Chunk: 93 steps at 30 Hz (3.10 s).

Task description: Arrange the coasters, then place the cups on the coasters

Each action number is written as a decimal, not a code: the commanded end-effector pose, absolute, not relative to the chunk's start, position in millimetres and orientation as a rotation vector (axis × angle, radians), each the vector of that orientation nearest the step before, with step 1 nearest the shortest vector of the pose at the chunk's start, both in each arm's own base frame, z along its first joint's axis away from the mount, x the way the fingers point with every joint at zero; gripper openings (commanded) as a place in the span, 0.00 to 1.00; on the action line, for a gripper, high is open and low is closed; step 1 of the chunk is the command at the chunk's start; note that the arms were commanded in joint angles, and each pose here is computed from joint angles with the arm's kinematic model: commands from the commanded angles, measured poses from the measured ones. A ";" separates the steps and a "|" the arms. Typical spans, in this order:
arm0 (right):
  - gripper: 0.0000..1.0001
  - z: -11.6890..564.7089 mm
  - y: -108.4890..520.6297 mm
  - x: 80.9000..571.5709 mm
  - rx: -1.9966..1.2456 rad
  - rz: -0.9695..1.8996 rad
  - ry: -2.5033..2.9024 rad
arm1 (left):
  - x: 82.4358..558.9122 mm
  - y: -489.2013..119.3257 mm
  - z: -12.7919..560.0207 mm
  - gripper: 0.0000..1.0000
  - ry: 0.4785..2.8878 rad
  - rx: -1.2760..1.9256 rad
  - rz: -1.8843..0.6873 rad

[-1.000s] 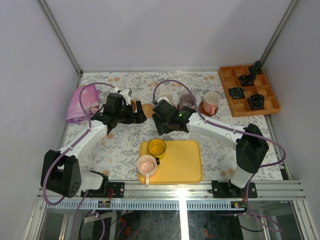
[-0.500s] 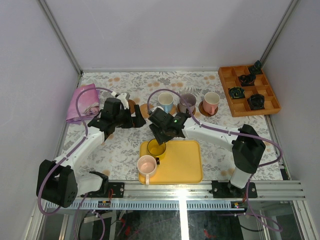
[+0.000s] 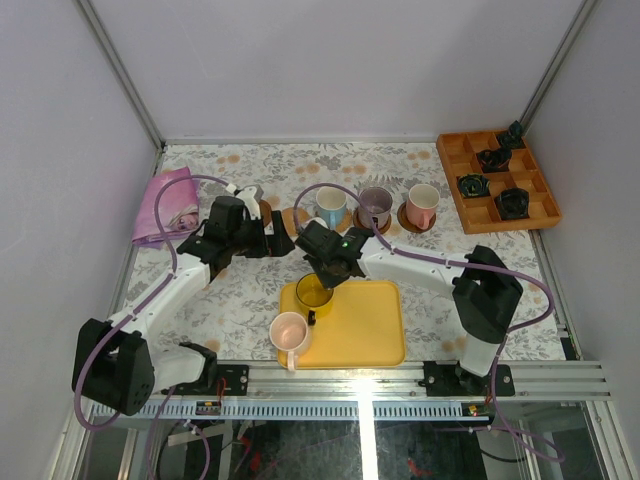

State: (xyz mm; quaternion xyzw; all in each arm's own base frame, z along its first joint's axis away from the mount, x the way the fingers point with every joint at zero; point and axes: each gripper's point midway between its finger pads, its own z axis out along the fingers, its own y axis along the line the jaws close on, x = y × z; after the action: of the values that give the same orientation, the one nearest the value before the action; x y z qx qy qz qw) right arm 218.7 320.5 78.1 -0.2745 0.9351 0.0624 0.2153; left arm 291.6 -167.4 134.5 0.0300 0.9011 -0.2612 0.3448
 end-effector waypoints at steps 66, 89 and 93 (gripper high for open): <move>0.63 259.6 88.2 228.2 0.518 -0.187 1.970 | 159.2 -348.5 111.4 1.00 2.283 1.043 -0.801; 0.61 249.2 105.4 242.9 0.465 -0.192 1.978 | 159.0 -366.9 107.2 1.00 2.309 1.050 -0.787; 0.61 245.6 112.9 248.1 0.443 -0.181 1.988 | 155.4 -371.9 106.5 1.00 2.342 1.062 -0.809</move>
State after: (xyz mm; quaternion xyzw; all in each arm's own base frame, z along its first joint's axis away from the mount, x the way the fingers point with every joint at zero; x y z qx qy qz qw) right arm 237.6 110.2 240.5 0.1807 0.8415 -0.0766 0.5033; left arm 154.9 -356.1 95.8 0.3874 0.8518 -0.2747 0.2209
